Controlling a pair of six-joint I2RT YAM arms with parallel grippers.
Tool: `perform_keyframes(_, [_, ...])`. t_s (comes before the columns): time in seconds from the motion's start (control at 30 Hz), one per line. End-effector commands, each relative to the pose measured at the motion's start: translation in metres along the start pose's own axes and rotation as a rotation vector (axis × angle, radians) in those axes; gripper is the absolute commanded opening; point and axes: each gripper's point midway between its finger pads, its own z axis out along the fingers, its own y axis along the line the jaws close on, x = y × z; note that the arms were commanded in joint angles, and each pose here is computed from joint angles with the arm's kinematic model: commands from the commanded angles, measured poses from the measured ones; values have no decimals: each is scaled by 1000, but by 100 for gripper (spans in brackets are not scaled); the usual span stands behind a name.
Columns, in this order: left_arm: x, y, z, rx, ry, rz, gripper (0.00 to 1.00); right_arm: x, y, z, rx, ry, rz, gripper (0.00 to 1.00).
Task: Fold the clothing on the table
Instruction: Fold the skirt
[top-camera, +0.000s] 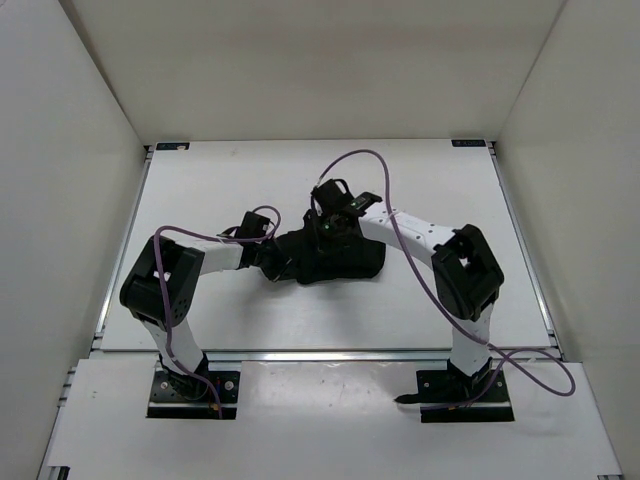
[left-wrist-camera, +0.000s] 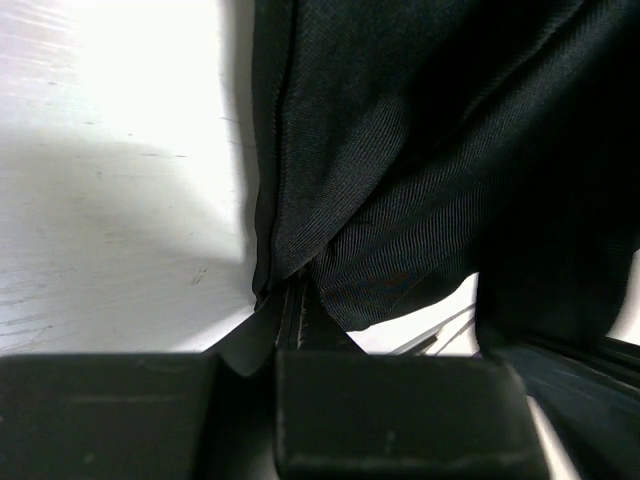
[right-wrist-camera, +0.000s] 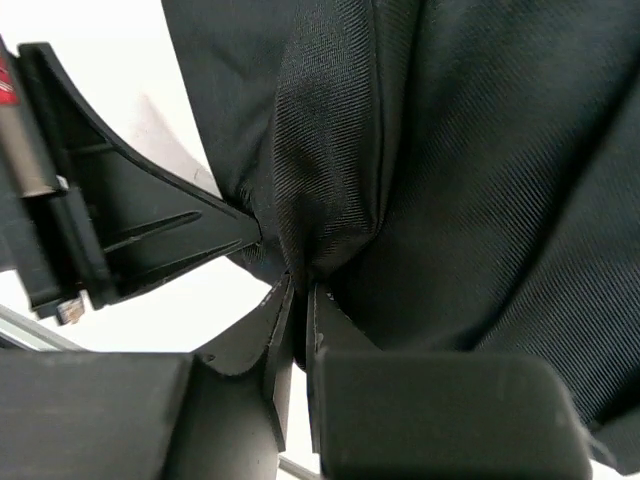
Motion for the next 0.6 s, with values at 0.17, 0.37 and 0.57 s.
perform_keyframes(0.17, [5, 21, -3, -54, 18, 25, 1, 0, 44, 10, -75, -12, -98, 0])
perform_keyframes(0.37, [5, 27, -4, -82, 38, 37, 2, 8, 51, 18, -101, 16, -200, 0])
perform_keyframes(0.57, [9, 25, -4, -53, 50, 17, 5, 31, 39, 49, -78, 86, -237, 1])
